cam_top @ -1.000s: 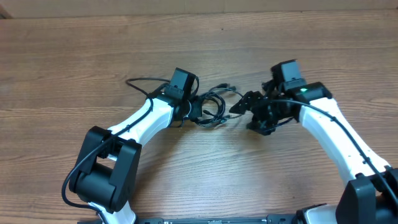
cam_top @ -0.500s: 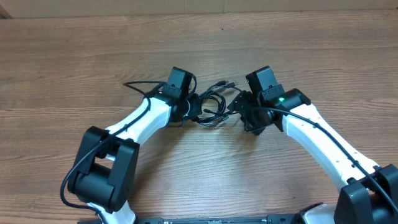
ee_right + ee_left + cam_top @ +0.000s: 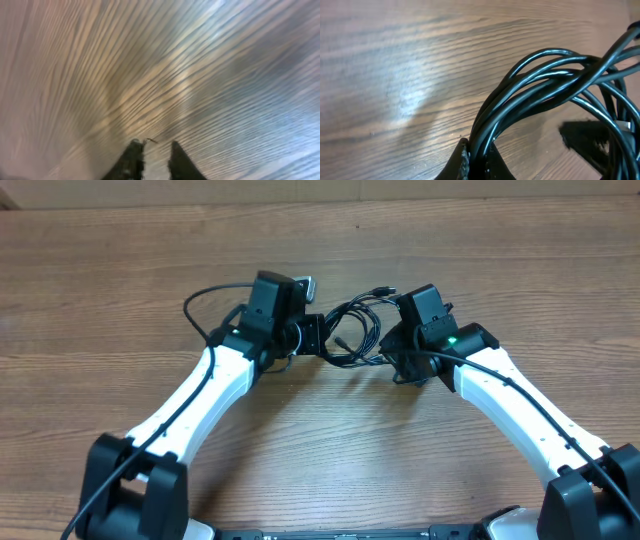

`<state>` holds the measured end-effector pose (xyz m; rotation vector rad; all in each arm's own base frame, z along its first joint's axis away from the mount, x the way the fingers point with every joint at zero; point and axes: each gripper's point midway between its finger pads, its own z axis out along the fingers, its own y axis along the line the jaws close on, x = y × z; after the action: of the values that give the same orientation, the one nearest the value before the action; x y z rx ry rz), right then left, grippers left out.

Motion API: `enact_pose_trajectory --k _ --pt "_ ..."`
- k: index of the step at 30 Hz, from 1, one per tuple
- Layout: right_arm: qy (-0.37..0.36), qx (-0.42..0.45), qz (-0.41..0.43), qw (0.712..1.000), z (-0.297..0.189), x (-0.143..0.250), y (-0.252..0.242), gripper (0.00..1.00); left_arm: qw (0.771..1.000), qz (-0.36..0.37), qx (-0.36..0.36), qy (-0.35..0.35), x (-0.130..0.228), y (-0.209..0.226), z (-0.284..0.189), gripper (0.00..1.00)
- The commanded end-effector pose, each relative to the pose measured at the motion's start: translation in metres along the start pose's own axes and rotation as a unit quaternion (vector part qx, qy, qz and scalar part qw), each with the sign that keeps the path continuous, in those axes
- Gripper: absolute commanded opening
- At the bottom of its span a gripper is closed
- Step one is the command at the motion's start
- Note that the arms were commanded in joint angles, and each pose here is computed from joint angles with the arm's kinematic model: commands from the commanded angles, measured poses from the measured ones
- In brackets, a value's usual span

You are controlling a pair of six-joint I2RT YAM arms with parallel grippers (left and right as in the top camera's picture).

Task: Untangle cables

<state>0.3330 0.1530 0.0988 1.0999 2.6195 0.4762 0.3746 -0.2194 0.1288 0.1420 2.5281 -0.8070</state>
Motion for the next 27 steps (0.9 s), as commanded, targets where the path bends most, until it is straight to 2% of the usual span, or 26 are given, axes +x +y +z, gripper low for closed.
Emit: enact_pose_trajectory --k 1,2,8,14,16,22,24,27 --pt "-0.072 0.05 -0.004 0.996 -0.001 -0.03 -0.023 0.15 0.992 0.117 0.022 -0.029 -0.017 -0.013 -0.032 0.04" --pt "-0.094 0.071 0.005 0.993 -0.003 -0.044 -0.035 0.14 0.987 0.156 0.013 -0.025 -0.015 -0.007 -0.036 0.04" --pt "-0.097 0.102 0.008 0.99 -0.008 -0.071 -0.061 0.11 0.978 0.191 -0.079 0.01 -0.004 0.036 -0.04 0.04" --pt "-0.055 0.083 -0.021 0.995 -0.006 -0.069 -0.06 0.25 0.974 0.216 -0.065 0.02 0.001 0.032 -0.039 0.04" --pt "-0.041 0.071 -0.037 0.996 -0.005 -0.065 -0.056 0.31 0.974 0.217 -0.064 0.018 0.0 0.032 -0.039 0.04" --pt "0.057 -0.019 -0.174 0.983 -0.004 -0.03 -0.027 0.73 0.971 0.231 -0.065 0.015 -0.002 0.032 -0.039 0.04" --pt "0.098 -0.052 -0.228 0.967 -0.007 -0.014 -0.021 0.82 0.969 0.239 -0.065 0.016 -0.002 0.031 -0.039 0.04" --pt "0.149 -0.082 -0.263 0.95 -0.013 0.008 -0.021 0.87 0.962 0.265 -0.064 0.014 -0.003 0.031 -0.039 0.04"
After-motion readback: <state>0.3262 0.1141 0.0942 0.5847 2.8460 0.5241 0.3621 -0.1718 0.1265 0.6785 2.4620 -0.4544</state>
